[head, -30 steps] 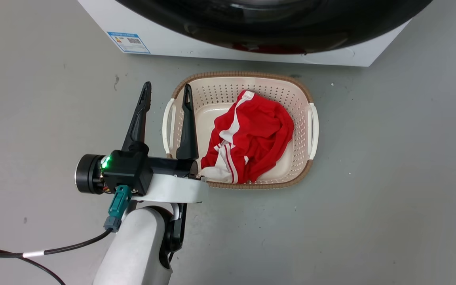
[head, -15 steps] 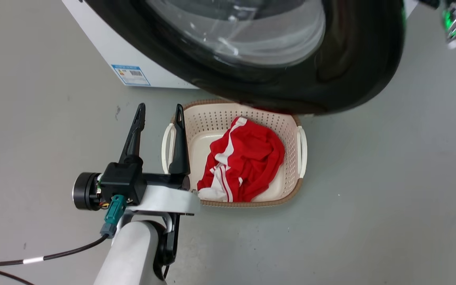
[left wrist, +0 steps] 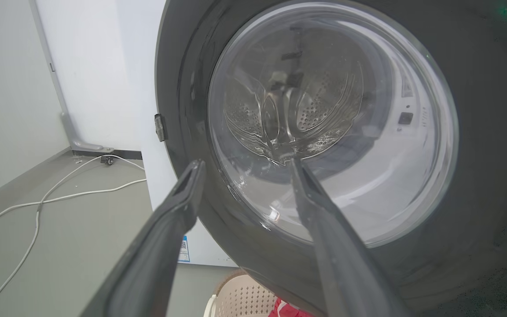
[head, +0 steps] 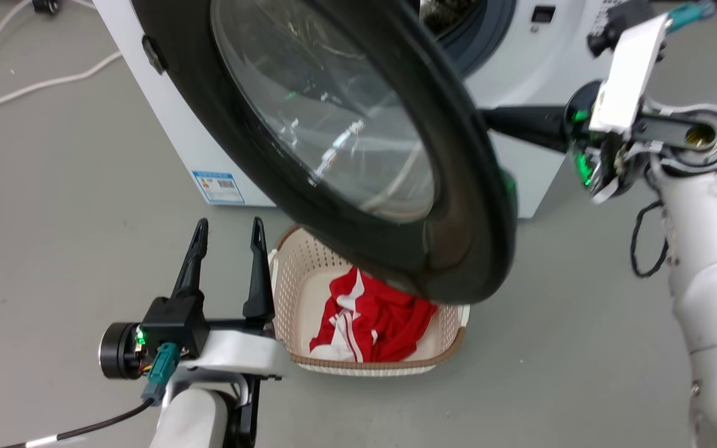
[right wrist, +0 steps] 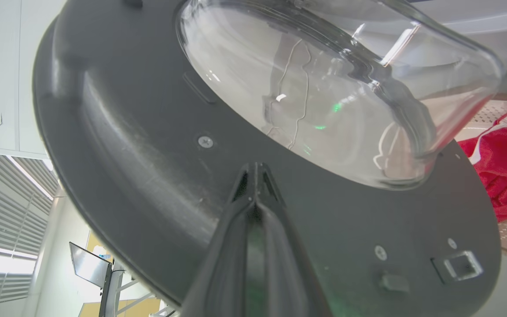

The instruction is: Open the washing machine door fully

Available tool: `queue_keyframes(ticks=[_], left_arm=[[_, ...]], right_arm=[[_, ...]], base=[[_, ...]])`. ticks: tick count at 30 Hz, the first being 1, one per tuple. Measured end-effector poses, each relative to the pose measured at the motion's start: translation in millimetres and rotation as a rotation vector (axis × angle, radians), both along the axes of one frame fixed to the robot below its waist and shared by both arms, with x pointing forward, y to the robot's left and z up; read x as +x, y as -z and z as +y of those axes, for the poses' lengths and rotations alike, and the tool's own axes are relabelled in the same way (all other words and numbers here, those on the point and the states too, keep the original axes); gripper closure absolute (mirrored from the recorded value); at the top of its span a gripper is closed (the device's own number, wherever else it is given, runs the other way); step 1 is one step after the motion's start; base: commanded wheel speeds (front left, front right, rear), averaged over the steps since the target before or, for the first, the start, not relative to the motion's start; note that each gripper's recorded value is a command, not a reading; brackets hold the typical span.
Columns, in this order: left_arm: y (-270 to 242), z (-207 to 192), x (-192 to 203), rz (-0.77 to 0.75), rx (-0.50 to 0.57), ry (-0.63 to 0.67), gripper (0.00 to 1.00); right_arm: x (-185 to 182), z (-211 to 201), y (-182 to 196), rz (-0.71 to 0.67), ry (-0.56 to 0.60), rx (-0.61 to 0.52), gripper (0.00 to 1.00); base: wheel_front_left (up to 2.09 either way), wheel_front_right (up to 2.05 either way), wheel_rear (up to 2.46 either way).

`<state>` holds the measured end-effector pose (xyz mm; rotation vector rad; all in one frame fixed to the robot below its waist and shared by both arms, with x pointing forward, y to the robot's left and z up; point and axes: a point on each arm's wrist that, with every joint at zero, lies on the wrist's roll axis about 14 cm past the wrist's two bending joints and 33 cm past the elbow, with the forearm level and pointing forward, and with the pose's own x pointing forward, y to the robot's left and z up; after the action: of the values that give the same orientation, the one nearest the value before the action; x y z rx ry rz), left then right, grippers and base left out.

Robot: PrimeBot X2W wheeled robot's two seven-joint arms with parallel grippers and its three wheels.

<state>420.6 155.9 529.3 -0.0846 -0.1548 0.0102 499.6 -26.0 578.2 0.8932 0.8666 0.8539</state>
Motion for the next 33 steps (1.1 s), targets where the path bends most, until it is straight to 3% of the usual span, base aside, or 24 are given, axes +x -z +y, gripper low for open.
queue_keyframes(ticks=[9,23,27,33], left_arm=[[-4.9,11.0,-21.7,-0.007,0.011,-0.020,0.00],[-3.8,7.3,-30.5,-0.001,0.010,-0.004,0.00],[-3.1,5.0,-31.4,0.001,0.009,0.002,0.00],[-4.5,1.7,-30.9,-0.003,0.008,0.012,0.00]], right_arm=[[-47.6,27.5,0.6,0.015,-0.088,0.034,1.00],[-75.0,51.3,1.8,0.020,-0.144,0.082,1.00],[-66.6,47.9,-5.4,-0.014,-0.052,0.127,1.00],[-27.3,1.8,-32.2,-0.110,0.294,0.283,1.00]], base=[[0.00,0.00,0.00],[0.00,0.00,0.00],[0.00,0.00,0.00],[0.00,0.00,0.00]])
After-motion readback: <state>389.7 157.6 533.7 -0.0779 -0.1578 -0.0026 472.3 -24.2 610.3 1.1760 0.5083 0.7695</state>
